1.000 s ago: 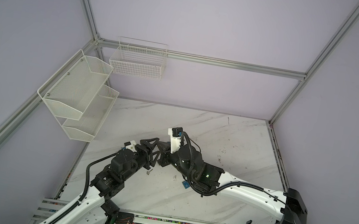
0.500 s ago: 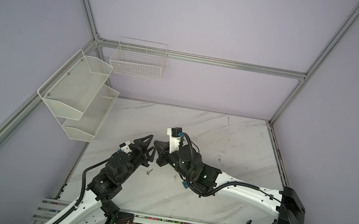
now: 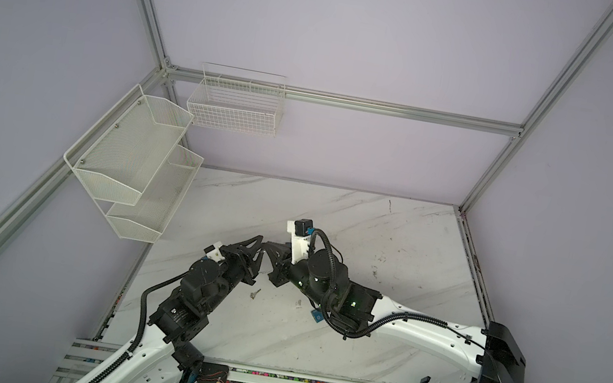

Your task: Unlock with the key

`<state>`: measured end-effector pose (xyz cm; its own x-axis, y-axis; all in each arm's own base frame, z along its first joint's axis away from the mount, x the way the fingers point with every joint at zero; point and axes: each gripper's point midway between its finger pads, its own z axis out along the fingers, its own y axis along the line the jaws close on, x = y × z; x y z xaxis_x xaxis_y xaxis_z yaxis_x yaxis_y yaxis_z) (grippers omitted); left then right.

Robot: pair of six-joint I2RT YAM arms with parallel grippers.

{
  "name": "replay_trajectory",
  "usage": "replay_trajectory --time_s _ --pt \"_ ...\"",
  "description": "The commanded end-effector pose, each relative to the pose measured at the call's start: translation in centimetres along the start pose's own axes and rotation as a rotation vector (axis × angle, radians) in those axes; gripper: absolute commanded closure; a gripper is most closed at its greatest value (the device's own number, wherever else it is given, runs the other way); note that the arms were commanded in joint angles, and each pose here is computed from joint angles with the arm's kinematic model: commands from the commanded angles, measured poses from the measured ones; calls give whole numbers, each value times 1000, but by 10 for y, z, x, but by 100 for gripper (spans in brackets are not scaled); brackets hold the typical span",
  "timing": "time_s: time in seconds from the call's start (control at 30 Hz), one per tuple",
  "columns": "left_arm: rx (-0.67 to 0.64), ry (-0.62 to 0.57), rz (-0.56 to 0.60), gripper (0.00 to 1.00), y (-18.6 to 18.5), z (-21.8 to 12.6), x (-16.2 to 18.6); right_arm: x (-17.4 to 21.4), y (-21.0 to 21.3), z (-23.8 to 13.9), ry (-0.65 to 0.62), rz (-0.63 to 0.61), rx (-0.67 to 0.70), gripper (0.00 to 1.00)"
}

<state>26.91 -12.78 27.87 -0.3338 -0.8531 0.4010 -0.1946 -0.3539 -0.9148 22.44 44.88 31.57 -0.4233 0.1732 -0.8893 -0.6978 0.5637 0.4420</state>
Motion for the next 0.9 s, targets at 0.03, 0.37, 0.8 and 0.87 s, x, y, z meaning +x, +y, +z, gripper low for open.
replay_trajectory --time_s 0.03,0.37,0.8,0.87 --pt "1 -10 -3 81 7 0 -6 -19 6 -10 -62 -5 -27 100" --pt "12 5 23 97 -1 1 0 -21 9 -13 -57 -20 -40 100" --pt "122 20 373 100 -53 2 22 -38 9 -40 -22 26 -73 49" --pt "163 18 526 100 -71 1 30 -44 4 -50 -9 66 -101 42"
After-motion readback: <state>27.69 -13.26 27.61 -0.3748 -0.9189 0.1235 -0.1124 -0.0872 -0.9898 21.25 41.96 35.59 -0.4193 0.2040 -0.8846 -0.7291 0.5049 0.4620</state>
